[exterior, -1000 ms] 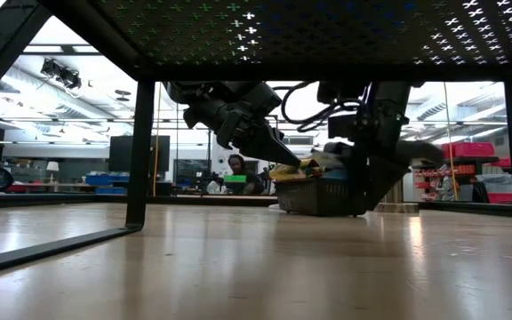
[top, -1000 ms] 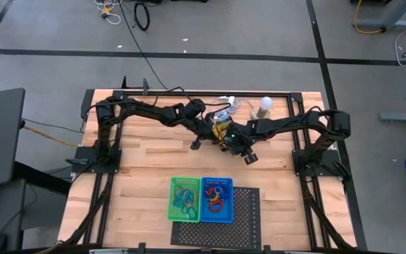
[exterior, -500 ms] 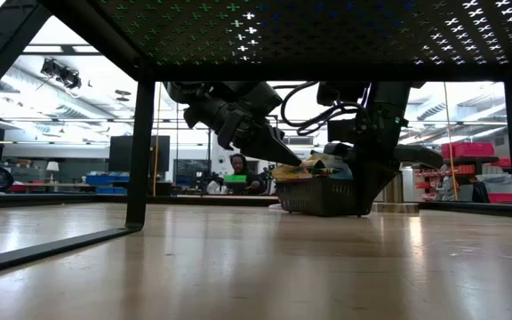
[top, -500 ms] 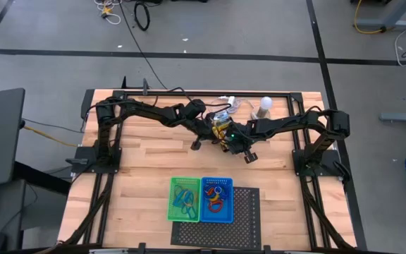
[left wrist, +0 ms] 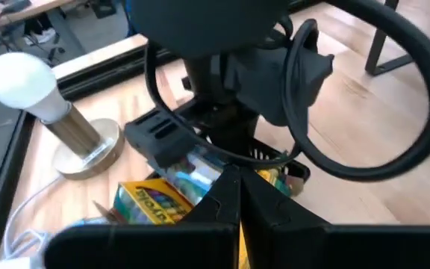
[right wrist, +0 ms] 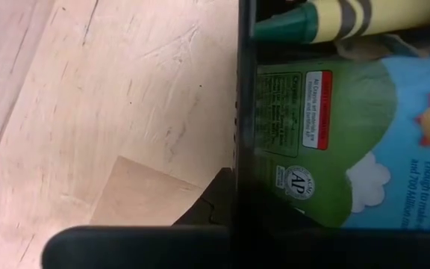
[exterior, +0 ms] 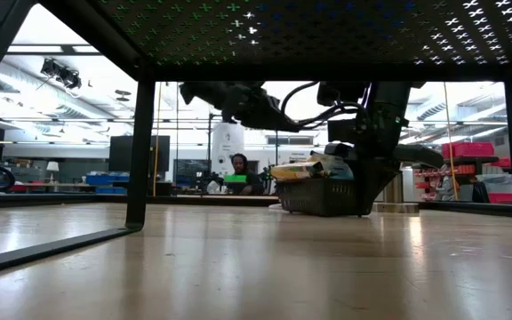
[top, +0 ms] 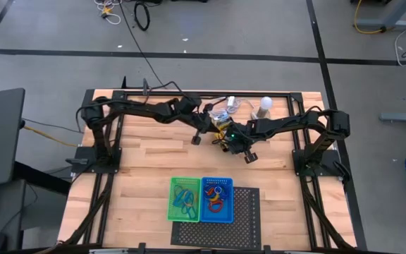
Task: Pick & Place Office Desk Supplies
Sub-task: Put the black bin on the shelf
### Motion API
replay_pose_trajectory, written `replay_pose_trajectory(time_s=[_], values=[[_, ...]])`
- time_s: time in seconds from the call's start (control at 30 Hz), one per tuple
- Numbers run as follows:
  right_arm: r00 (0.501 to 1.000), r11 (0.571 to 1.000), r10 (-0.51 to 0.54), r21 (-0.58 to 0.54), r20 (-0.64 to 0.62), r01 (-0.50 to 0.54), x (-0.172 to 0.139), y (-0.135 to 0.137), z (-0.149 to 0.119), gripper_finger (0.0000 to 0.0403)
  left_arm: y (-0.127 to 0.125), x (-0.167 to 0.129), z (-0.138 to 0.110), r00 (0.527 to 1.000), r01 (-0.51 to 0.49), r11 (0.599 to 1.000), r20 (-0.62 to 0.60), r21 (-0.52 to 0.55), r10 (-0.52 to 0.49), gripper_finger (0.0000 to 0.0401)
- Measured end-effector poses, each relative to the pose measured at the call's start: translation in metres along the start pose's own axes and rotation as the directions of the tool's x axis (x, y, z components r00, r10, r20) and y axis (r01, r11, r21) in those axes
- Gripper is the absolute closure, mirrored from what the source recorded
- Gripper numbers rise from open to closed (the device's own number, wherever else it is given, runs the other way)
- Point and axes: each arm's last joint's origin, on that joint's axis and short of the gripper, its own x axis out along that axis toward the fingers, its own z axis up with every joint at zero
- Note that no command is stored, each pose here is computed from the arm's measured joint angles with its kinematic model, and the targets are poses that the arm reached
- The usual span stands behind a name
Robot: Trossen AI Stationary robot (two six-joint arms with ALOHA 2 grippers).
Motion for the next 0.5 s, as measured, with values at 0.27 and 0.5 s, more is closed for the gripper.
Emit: replay_pose_trajectory(time_s=[0.27, 0.5], values=[[1.000, 0.999, -0.025, 0.035, -0.003, 0.026, 0.0002, -0.0010, 0.0005, 0.0402, 0.0005, -0.0040, 0.0027, 0.999, -0.036, 0.999, -0.030, -0.016, 0.035, 0.0400], [0.998, 0.998, -0.063, 0.026, -0.022, 0.064, 0.0002, 0.0019, 0.0037, 0.0402, -0.0010, -0.0040, 0.0007, 0.998, -0.024, 0.999, -0.051, -0.033, 0.023, 0.0400]])
